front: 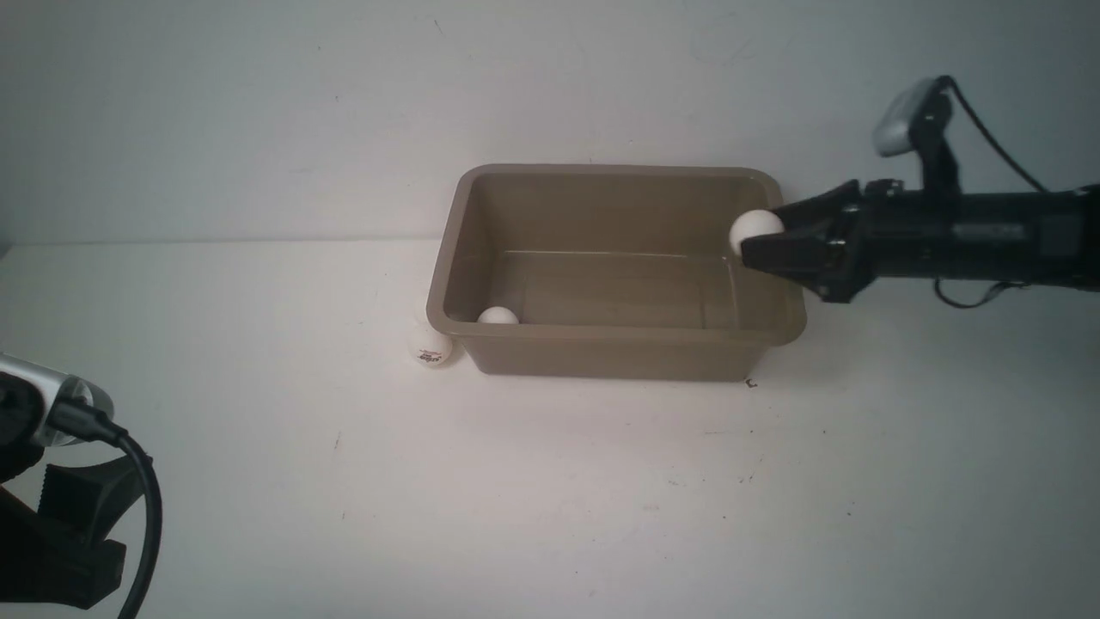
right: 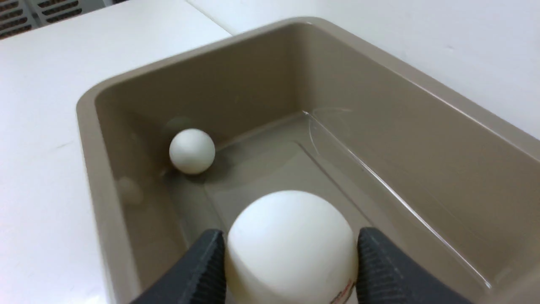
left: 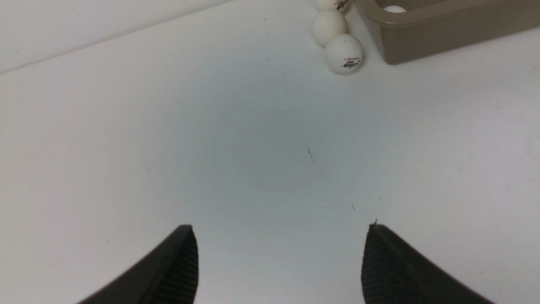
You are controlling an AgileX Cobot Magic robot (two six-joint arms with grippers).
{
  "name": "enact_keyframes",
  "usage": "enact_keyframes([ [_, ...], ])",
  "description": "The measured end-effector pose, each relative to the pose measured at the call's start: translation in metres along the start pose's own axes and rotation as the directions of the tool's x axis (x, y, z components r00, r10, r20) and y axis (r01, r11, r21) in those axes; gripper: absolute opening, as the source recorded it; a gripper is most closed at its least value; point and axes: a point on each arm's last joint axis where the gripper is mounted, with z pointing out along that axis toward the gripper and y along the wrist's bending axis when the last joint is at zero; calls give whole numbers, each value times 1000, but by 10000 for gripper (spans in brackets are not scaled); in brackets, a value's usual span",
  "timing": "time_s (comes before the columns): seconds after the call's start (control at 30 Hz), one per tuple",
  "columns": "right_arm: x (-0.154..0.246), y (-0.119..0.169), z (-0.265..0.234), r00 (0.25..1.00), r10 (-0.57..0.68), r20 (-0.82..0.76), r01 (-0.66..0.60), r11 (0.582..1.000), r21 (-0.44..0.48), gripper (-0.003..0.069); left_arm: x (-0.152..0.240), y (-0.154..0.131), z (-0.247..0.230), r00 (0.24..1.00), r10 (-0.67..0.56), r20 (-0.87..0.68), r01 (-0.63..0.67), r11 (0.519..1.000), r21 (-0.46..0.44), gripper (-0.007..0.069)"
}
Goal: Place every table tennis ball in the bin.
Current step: Use the right arm to put the table tennis ball into the box, then use the right arm to clamp the table tennis ball closest to it
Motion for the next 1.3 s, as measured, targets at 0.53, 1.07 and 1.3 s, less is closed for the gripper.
enact_keyframes([
  [0.53,4,5,30,976,-189,-108,202,972,122,490,0,0,0,1000,0,0,0,1000,0,468],
  [1.07,33,-62,-79,980,-186,-74,199,947,252,494,0,0,0,1000,0,0,0,1000,0,468],
  [1.3,54,-64,-63,954,-239,-181,275,938,211,480,0,0,0,1000,-8,2,8,1000,5,468],
])
